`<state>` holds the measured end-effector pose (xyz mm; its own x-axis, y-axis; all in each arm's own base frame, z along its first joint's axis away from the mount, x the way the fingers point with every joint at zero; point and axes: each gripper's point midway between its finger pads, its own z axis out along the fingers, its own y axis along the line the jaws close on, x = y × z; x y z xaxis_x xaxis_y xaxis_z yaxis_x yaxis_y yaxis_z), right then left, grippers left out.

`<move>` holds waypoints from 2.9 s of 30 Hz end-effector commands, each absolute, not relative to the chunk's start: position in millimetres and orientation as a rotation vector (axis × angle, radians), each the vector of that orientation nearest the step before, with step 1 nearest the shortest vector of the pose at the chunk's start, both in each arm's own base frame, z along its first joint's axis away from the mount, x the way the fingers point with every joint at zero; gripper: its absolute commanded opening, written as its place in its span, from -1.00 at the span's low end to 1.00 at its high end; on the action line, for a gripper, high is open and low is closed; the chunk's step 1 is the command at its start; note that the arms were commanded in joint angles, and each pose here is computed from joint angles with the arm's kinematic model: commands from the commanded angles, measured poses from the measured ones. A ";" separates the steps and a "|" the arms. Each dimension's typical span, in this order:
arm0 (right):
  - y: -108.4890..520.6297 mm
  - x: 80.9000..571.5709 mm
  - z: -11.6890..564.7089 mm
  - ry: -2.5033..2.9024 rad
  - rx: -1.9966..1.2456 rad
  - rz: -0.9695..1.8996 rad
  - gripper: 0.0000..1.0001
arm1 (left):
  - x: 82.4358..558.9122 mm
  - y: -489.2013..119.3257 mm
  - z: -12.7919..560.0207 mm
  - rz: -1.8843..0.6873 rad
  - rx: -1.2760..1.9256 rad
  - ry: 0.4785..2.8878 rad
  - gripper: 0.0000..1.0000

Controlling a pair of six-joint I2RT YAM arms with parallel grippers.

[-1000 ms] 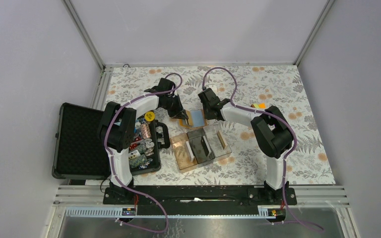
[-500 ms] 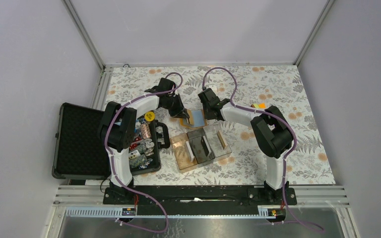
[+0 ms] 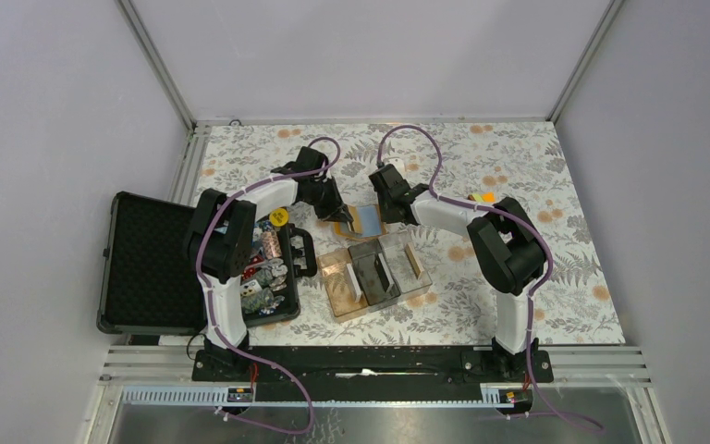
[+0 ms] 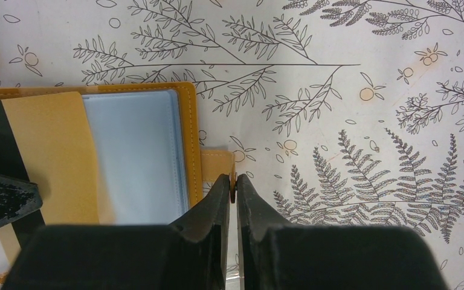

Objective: Put the credit cards into the card holder
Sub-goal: Insert the credit card into the card holder.

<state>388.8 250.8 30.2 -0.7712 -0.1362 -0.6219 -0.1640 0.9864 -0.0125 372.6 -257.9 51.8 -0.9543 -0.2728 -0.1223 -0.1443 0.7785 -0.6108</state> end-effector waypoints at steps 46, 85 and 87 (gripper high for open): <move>254.3 398.1 43.9 2.431 -0.184 0.023 -1.00 | 366.6 -259.7 46.0 -0.859 -0.276 2.778 -1.00; 255.3 398.5 44.3 2.438 -0.183 0.020 -1.00 | 373.5 -251.2 48.3 -0.719 -0.185 2.778 -0.45; 255.0 398.0 43.9 2.440 -0.183 0.019 -1.00 | 373.5 -250.4 48.0 -0.706 -0.178 2.781 -0.35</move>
<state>389.5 247.6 31.4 -0.7820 -0.1417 -0.6069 -0.1504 0.9879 -0.0368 362.6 -253.5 40.7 -0.9648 -0.2019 -0.1687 -0.0870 0.8499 -0.5198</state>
